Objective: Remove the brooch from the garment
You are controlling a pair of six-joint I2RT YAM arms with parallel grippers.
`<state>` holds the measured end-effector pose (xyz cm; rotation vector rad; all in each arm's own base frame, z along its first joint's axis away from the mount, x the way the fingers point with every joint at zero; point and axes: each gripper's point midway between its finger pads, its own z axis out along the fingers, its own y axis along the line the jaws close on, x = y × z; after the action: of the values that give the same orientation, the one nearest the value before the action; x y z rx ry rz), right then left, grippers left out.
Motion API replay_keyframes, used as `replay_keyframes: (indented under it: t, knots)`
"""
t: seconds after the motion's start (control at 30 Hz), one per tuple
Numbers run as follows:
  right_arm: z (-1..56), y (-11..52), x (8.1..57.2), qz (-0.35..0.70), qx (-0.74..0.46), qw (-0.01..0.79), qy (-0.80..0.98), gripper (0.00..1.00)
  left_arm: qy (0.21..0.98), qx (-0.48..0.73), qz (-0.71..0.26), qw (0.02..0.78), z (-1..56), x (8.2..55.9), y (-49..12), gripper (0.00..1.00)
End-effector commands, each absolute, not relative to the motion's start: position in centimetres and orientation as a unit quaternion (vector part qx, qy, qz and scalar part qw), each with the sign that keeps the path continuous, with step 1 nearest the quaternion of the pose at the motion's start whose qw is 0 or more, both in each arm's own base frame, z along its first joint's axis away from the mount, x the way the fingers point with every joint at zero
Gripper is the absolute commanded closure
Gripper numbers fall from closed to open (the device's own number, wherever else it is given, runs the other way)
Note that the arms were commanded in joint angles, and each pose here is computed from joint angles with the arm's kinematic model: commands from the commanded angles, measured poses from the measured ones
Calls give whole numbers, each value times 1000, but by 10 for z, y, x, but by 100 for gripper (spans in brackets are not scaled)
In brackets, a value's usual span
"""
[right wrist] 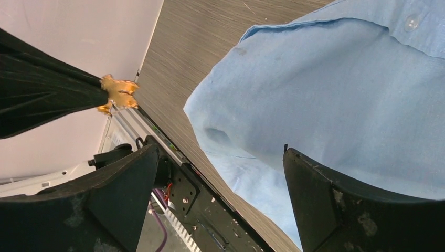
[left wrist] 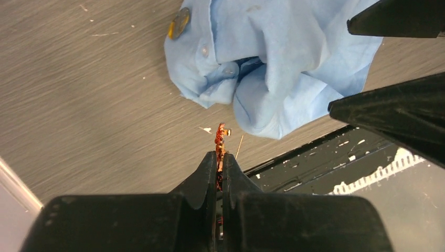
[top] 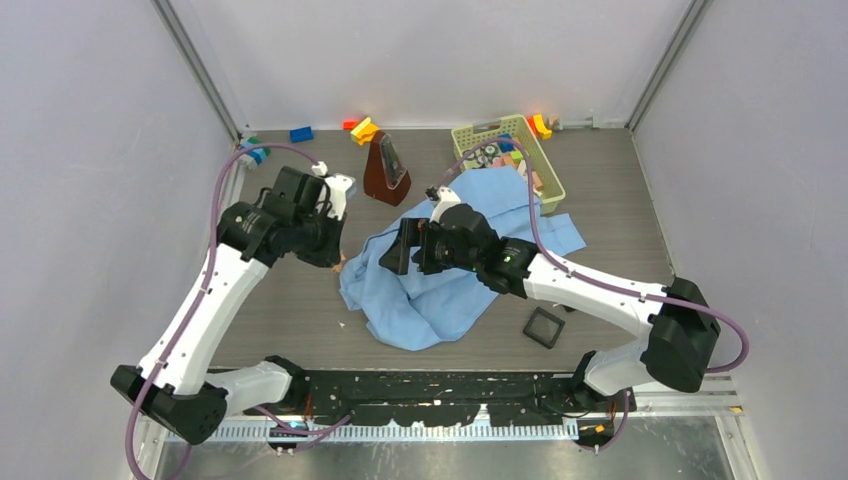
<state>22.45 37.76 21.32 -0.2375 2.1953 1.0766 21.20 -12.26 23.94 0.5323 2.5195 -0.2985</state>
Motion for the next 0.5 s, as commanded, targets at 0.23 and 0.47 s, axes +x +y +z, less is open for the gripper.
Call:
replay_keyframes:
  t: [0.23,0.47]
  knots:
    - [272,384,213,535,-82,388,746,17,857,140,-274,414,306,205,-159,100]
    - [302,380,196,603,-84,395,689,20,799,50,-411,436,332,212,-188,100]
